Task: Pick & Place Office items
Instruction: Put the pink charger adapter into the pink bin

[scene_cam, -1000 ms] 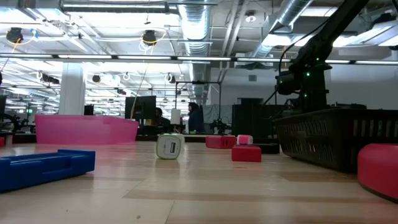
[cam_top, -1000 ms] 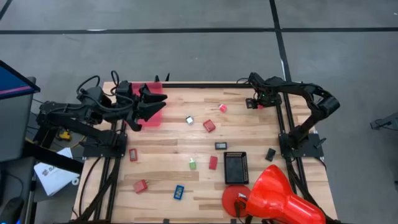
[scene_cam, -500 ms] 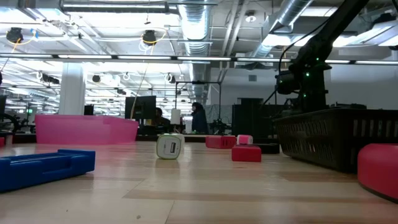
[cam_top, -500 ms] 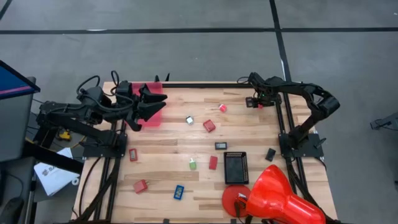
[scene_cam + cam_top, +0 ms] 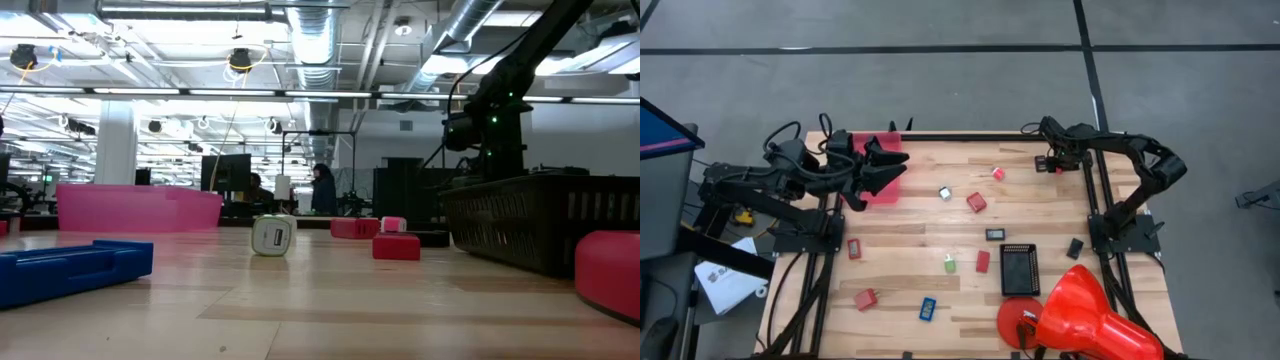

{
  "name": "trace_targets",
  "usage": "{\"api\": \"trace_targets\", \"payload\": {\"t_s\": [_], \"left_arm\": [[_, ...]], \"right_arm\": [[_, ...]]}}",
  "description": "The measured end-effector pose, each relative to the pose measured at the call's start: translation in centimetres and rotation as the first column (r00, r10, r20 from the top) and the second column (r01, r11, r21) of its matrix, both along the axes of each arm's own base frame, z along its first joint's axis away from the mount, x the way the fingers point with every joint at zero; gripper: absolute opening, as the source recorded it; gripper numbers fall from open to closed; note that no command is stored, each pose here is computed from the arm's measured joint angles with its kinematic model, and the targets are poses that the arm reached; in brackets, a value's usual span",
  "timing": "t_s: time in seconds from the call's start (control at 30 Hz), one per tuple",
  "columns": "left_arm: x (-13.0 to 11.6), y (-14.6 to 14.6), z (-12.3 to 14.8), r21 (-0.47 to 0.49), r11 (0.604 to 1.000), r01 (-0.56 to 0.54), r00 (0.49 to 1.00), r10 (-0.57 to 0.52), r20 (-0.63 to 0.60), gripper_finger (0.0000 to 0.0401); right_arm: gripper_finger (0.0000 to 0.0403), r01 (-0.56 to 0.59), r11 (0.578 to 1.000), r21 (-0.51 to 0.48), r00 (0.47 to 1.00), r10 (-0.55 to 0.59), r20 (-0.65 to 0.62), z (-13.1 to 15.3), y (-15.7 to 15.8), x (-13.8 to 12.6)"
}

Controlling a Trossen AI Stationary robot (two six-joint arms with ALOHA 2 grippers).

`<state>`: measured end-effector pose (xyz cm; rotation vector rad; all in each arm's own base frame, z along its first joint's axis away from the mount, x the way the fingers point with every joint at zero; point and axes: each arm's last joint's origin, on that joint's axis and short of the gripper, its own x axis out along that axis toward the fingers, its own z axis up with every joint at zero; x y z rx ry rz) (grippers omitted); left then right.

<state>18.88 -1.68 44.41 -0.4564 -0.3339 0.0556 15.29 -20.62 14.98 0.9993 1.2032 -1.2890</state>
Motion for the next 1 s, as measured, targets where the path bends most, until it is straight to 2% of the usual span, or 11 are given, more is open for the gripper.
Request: {"api": "trace_targets", "payload": {"t_s": [0.17, 0.47, 0.8, 1.0], "left_arm": [[0.0, 0.0, 0.0, 0.000, 1.000, 0.000, 1.000, 0.000, 0.000, 0.0166], [0.0, 0.0, 0.0, 0.001, 1.000, -0.001, 1.000, 0.001, 0.000, 0.0166], [0.0, 0.0, 0.0, 0.004, 1.000, 0.011, 1.000, -0.011, 0.000, 0.0166], [0.0, 0.0, 0.0, 0.004, 1.000, 0.012, 1.000, -0.012, 0.000, 0.0166]], "right_arm": [[0.0154, -0.021, 0.999, 0.027, 1.000, 0.021, 0.005, 0.0, 0.5, 0.4], [0.0162, -0.074, 0.997, 0.026, 0.997, 0.073, 0.017, 0.0, 2.6, 2.7], [0.0222, -0.020, 1.000, 0.013, 1.000, 0.020, 0.015, -0.2, 2.3, 2.5], [0.0229, 0.021, 1.000, 0.004, 0.998, -0.021, 0.054, -0.2, 1.4, 2.0]]}}
